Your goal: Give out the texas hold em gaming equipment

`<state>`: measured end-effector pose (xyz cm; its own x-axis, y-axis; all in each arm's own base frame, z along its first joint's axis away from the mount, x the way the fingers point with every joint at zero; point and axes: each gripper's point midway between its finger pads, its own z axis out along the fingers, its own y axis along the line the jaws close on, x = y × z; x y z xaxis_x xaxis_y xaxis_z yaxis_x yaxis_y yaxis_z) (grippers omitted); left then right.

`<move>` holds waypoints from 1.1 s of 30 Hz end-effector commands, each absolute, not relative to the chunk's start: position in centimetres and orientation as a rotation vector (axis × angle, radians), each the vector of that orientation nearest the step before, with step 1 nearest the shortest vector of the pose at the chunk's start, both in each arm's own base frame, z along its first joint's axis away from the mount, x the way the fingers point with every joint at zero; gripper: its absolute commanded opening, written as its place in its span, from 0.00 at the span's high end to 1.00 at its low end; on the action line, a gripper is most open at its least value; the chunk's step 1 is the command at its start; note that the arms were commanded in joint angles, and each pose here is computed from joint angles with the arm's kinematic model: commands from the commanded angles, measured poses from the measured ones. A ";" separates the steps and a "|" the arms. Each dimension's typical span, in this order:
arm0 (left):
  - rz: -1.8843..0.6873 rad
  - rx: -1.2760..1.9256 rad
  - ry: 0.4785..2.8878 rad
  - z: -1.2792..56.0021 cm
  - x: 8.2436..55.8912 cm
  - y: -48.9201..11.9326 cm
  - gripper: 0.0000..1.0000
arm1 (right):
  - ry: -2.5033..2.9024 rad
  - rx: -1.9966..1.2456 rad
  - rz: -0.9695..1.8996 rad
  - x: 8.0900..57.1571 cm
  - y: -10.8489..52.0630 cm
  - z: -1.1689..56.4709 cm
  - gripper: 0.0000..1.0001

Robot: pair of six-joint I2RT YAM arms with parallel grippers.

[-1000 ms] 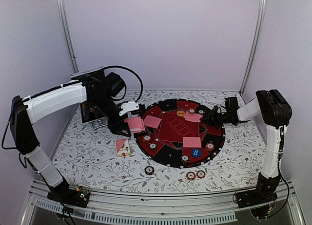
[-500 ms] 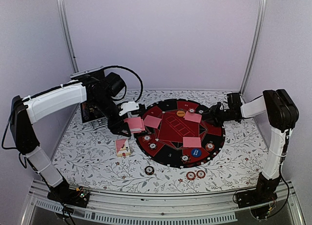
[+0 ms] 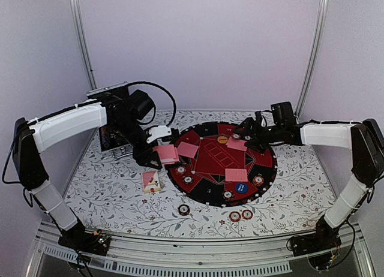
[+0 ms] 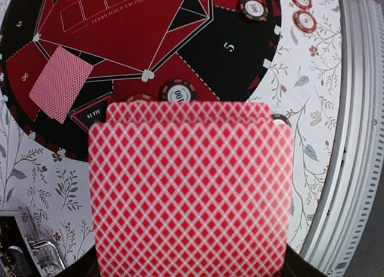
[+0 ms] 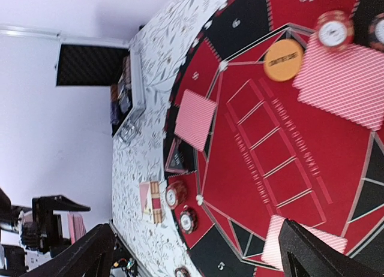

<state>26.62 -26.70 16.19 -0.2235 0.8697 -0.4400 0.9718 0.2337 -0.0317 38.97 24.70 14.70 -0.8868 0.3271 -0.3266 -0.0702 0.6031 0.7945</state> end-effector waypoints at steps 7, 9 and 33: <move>-0.452 1.673 2.158 16.8 27.2 -27.2 1.00 | 2.387 -0.162 1.510 31.6 37.1 18.2 0.01; -0.453 1.672 2.156 16.9 27.2 -27.2 1.00 | 2.386 -0.211 1.546 30.5 38.9 18.4 0.01; -0.447 1.654 2.129 17.5 27.4 -27.3 1.00 | 2.349 -0.319 1.847 25.6 46.7 18.5 0.01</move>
<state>26.81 -26.86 16.00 -0.2303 0.8640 -0.4477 0.9696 0.2430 -0.0299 25.92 45.66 16.80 -0.9738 -0.0740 -0.2149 -0.2271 0.2877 0.9304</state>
